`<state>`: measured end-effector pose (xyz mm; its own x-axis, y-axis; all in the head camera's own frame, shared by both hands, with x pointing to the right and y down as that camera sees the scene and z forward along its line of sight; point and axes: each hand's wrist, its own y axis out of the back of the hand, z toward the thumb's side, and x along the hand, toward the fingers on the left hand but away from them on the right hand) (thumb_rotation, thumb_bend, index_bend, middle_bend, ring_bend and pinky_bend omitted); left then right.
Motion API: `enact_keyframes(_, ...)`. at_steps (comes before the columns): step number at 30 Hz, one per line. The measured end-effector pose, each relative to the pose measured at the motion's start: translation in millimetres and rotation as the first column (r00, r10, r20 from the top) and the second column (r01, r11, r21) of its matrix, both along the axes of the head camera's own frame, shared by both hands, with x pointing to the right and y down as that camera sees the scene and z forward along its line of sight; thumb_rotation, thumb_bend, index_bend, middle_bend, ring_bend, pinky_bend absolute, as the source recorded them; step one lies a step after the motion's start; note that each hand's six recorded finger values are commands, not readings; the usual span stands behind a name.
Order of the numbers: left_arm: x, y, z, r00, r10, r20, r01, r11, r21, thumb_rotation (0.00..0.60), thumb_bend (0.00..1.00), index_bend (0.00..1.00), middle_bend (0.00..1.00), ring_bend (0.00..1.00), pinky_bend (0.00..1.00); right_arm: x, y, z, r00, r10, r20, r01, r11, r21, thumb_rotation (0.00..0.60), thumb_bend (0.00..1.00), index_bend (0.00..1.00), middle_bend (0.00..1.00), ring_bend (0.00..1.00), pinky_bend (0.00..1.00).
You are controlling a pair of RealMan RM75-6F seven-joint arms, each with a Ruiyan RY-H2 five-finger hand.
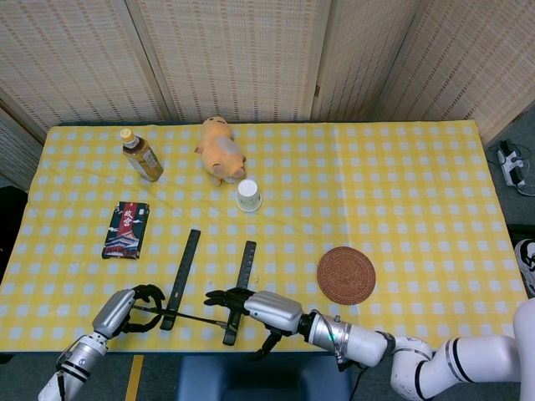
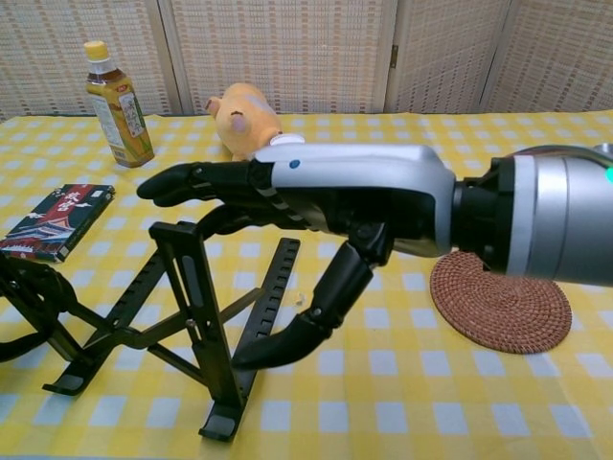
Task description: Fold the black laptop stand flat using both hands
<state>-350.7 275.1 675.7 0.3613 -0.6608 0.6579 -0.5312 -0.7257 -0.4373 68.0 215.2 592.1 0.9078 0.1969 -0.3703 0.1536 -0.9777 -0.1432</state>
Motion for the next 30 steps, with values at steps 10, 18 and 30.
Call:
enact_keyframes(10, 2, -1, 2, 1.0, -0.016, -0.004, 0.016, 1.0, -0.012, 0.6, 0.4, 0.6, 0.43, 0.36, 0.42, 9, -2, 15, 0.999, 0.009, -0.05, -0.007, 0.999, 0.035, 0.6, 0.24, 0.0, 0.04, 0.11, 0.0)
enact_keyframes(18, 3, -1, 4, 1.0, -0.017, -0.007, 0.017, 1.0, -0.021, 0.6, 0.4, 0.59, 0.43, 0.35, 0.42, 20, 12, 33, 0.995, 0.044, -0.093, -0.043, 0.999, 0.007, 0.6, 0.24, 0.0, 0.0, 0.05, 0.0)
enact_keyframes(30, 5, -2, 3, 0.999, -0.028, -0.02, 0.028, 0.999, -0.032, 0.6, 0.4, 0.59, 0.43, 0.35, 0.42, 15, 25, 51, 0.99, 0.136, -0.025, -0.138, 0.965, -0.224, 0.6, 0.23, 0.0, 0.0, 0.02, 0.0)
